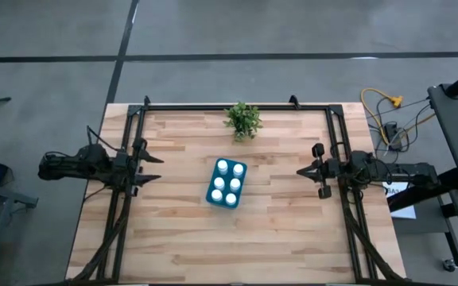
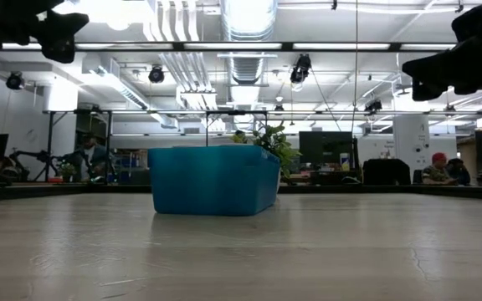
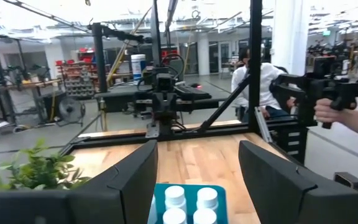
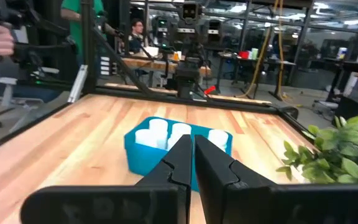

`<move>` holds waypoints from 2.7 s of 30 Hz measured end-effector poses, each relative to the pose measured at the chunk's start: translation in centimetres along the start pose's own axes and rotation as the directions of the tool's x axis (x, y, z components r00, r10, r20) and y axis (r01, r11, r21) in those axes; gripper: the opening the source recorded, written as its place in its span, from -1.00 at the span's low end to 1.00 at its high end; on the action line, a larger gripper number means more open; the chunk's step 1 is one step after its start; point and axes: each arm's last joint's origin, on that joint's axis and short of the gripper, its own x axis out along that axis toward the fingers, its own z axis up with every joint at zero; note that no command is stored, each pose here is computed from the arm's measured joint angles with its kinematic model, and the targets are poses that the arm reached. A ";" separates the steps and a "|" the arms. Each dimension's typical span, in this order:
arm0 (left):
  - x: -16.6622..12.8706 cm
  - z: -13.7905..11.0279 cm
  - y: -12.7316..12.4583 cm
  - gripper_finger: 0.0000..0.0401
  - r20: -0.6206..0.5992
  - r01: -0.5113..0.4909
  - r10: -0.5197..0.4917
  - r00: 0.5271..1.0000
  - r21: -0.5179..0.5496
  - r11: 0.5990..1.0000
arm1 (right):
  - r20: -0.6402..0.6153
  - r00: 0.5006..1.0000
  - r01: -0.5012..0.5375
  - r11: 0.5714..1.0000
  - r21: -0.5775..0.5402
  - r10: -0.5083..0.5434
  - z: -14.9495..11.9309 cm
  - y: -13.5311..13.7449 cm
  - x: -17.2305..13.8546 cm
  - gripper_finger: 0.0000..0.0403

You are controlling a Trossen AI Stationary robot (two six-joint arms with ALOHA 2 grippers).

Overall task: Pick and place pill bottles into a basket
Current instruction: Return to Home Position

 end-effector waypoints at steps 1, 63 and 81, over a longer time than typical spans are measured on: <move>0.0 0.0 0.0 0.04 0.000 0.006 -0.006 1.000 0.000 1.000 | -0.002 1.000 0.007 1.000 0.000 -0.007 0.0 0.0 0.0 -0.96; 0.2 -0.9 -1.4 0.04 0.454 0.522 -0.439 0.775 -0.068 0.850 | -0.008 1.000 0.029 1.000 0.011 -0.029 -0.1 -0.1 0.0 -0.96; 0.2 -1.1 -1.6 -0.28 0.438 0.582 -0.493 0.752 -0.089 0.808 | -0.008 1.000 0.029 1.000 0.010 -0.029 -0.1 -0.1 0.0 -0.96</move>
